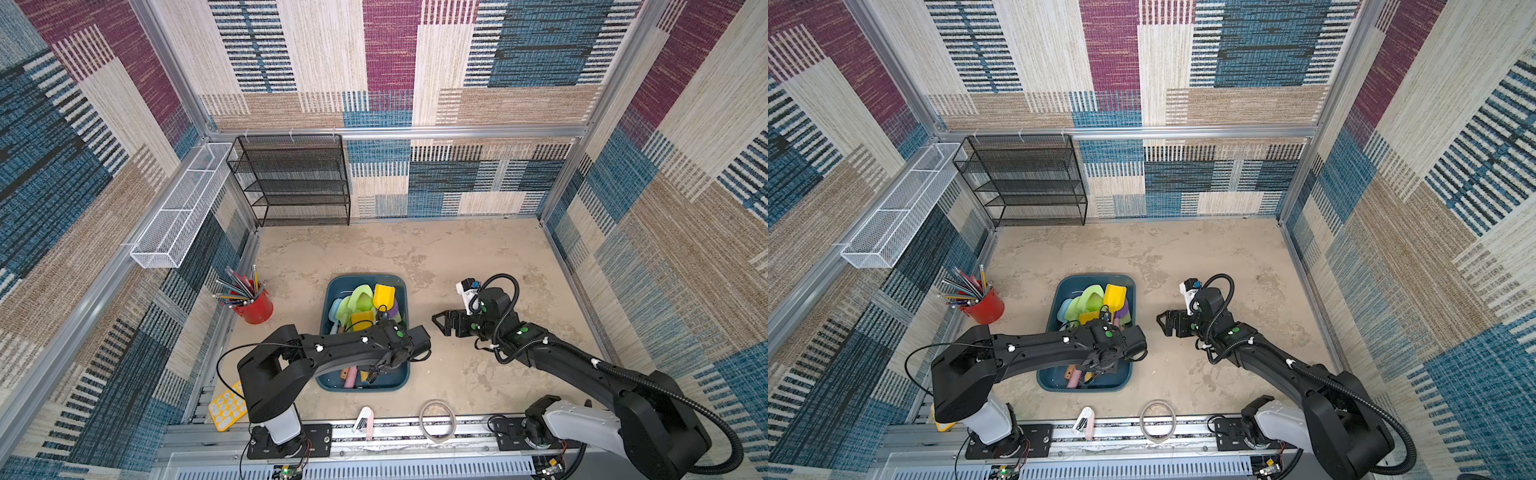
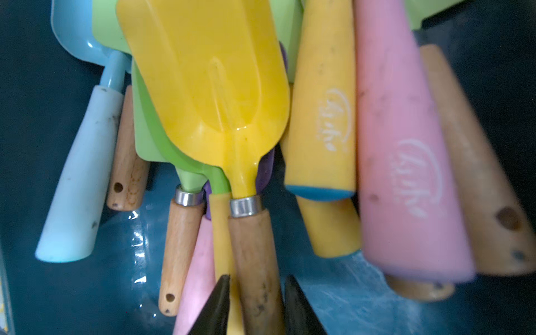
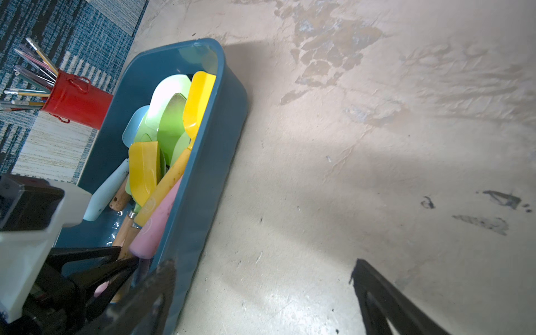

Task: Take the shovel out of the storage box
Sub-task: Pick up the shovel from the storage box.

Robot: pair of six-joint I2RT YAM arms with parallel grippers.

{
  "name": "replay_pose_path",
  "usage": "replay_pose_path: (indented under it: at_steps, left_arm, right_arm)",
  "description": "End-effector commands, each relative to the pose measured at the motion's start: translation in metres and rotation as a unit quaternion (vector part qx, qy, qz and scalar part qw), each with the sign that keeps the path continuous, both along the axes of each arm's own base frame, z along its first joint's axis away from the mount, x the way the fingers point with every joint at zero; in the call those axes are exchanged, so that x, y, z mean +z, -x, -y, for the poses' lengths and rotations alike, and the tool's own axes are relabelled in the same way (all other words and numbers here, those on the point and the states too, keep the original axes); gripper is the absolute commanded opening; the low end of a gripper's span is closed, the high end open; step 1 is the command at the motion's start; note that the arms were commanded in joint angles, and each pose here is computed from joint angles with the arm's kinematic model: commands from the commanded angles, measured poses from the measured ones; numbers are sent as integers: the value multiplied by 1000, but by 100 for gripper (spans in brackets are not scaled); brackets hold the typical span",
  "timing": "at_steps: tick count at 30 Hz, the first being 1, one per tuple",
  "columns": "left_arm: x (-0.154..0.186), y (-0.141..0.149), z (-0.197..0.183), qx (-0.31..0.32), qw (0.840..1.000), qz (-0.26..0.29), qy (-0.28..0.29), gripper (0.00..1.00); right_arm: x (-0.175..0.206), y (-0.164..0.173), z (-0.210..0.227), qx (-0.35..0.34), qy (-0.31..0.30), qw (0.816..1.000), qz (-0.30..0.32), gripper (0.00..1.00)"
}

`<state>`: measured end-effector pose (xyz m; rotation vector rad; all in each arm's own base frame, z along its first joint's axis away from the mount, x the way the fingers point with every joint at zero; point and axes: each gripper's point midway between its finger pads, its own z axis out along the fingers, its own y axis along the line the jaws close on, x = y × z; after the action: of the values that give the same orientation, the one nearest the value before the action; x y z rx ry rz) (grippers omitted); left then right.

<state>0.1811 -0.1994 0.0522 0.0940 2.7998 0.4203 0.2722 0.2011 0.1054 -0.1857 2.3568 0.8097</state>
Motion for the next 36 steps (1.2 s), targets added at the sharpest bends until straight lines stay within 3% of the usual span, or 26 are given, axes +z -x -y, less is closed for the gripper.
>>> replay_pose_path:
  at_steps: [1, 16, 25, 36]
  left_arm:
    - [2, 2, -10, 12, 1000, 3, -17, 33]
    - [-4, 12, -11, 27, 1000, -2, -12, 31]
    - [0, 14, -17, 35, 999, 13, 3, 7]
    - [27, 2, -20, 10, 998, 42, 56, 7]
  right_arm:
    - [8, -5, -6, 0, -17, 1000, 12, 96]
    - [0, -3, -10, 5, -13, 1000, 3, 96]
    - [12, -3, -7, -1, -16, 1000, 18, 96]
    - [43, -5, -14, 8, -40, 998, 44, 96]
